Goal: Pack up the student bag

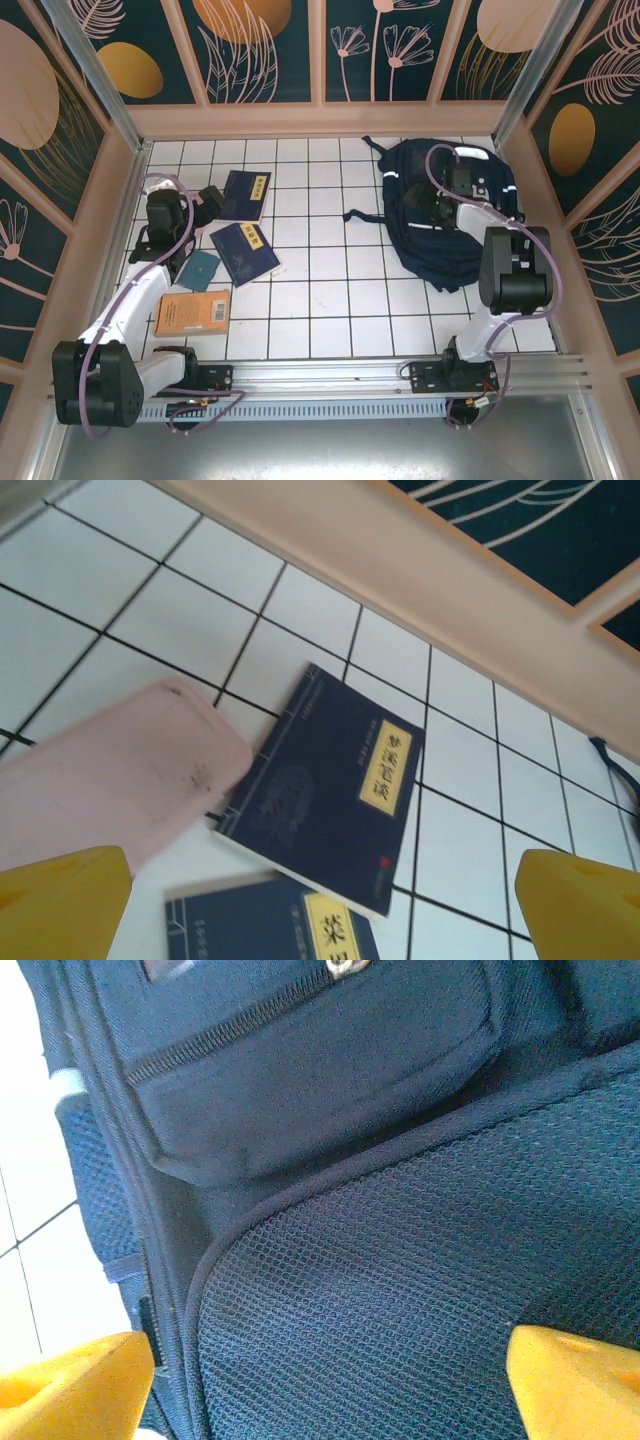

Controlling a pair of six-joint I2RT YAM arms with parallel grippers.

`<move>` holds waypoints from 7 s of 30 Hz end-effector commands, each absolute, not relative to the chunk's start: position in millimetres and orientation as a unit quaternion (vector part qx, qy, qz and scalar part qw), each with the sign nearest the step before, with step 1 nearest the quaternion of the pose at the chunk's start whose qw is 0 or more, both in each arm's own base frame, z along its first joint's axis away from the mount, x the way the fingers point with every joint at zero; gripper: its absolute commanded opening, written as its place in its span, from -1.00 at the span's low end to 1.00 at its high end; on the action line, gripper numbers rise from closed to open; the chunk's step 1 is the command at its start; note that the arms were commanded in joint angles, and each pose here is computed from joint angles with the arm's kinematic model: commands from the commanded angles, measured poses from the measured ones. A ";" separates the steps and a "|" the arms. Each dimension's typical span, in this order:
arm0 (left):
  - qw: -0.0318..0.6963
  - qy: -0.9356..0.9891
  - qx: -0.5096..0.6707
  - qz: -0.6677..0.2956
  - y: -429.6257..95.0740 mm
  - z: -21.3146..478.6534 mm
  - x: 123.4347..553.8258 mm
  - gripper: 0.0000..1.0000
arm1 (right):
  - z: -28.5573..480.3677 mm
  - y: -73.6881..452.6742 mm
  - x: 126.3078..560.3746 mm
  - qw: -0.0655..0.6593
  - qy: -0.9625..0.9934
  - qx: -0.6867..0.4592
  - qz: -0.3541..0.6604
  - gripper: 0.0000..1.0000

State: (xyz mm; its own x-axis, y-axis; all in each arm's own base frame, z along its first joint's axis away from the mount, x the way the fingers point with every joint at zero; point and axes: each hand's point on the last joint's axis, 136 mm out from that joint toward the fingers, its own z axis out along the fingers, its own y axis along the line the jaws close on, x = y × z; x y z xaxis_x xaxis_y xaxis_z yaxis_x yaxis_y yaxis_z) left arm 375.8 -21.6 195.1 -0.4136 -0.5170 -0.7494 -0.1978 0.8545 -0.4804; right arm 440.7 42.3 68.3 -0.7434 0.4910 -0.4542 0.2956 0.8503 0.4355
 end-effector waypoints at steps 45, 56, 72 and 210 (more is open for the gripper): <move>0.357 0.894 0.067 -0.261 -292.0 174.9 312.3 0.77 | 62.2 88.1 371.9 0.218 0.903 0.258 0.265 0.30; 0.286 0.898 0.306 -0.136 -408.8 123.7 291.9 0.34 | 87.3 99.6 415.0 0.255 0.887 0.191 0.334 -0.08; 0.239 0.881 0.405 0.054 -401.6 58.3 330.8 -0.21 | 97.8 45.4 348.7 0.274 0.872 0.266 0.307 0.50; 0.545 0.830 0.119 0.006 -305.4 351.8 408.1 -1.00 | 165.5 190.1 384.2 0.613 0.720 -0.267 0.188 -0.27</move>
State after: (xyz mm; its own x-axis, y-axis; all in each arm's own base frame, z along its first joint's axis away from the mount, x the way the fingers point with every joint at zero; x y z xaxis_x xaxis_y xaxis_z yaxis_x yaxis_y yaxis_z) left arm 400.6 -325.6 265.7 -0.5137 0.3759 -0.7713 0.3202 0.9180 0.2341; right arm 377.9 185.7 158.5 -0.1490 -0.1207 -0.9814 -0.6176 0.7865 -0.0029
